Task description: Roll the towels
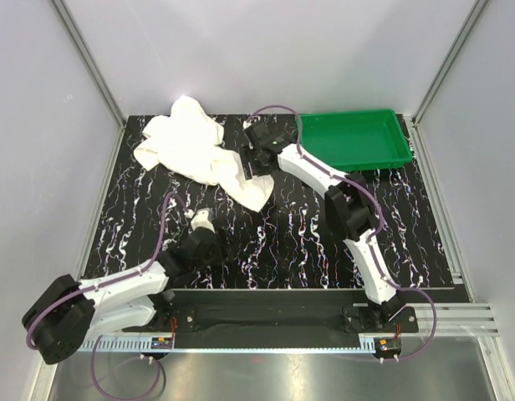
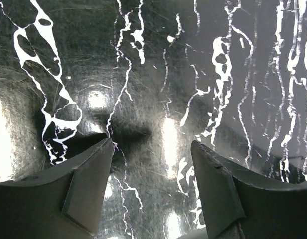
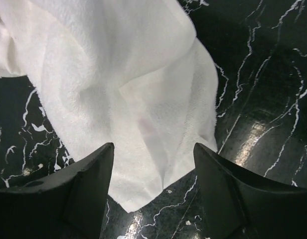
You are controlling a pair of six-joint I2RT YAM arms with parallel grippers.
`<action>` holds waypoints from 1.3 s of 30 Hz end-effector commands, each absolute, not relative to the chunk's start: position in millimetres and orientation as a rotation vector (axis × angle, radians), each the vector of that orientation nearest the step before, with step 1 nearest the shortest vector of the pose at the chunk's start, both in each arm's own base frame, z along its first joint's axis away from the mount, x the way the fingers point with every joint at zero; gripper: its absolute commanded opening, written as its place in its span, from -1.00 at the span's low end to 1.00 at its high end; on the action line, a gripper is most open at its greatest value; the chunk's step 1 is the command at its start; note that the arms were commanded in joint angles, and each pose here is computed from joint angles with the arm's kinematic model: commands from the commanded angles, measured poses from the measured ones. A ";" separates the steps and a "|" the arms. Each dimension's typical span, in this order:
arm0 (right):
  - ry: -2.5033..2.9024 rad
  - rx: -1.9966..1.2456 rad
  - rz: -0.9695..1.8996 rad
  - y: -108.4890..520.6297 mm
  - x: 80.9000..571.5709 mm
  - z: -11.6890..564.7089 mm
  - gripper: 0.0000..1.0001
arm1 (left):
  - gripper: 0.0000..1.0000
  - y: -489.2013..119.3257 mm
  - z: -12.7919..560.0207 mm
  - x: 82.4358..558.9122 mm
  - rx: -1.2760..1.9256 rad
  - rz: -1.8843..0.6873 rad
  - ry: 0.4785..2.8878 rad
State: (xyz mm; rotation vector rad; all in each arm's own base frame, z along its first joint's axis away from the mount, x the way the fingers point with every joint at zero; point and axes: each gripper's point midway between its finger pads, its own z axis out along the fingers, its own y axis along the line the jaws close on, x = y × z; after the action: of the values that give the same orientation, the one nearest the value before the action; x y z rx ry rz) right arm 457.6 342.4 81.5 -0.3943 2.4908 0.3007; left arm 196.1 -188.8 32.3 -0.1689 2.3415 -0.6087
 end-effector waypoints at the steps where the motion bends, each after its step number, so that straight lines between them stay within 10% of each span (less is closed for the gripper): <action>1: 2.465 -0.524 0.144 343.0 452.4 81.8 0.43 | 0.38 -195.0 41.2 210.2 -0.203 -0.621 2.277; 15: 2.509 -0.572 0.006 333.9 452.4 37.1 0.24 | 0.38 -196.3 41.0 211.9 -0.202 -0.635 2.262; 24: 2.476 -0.546 -0.058 327.2 461.1 43.2 -0.96 | 0.38 -197.1 40.1 212.5 -0.199 -0.630 2.265; 39: 2.132 -0.315 -0.232 195.3 375.4 243.2 -1.00 | 0.37 -186.5 52.6 208.8 -0.249 -0.686 2.171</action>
State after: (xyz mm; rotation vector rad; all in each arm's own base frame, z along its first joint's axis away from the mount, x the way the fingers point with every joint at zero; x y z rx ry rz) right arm 403.3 246.7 161.2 -0.4615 2.3245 -0.1697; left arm 201.1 -186.4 37.9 -0.2037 2.2698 -0.6379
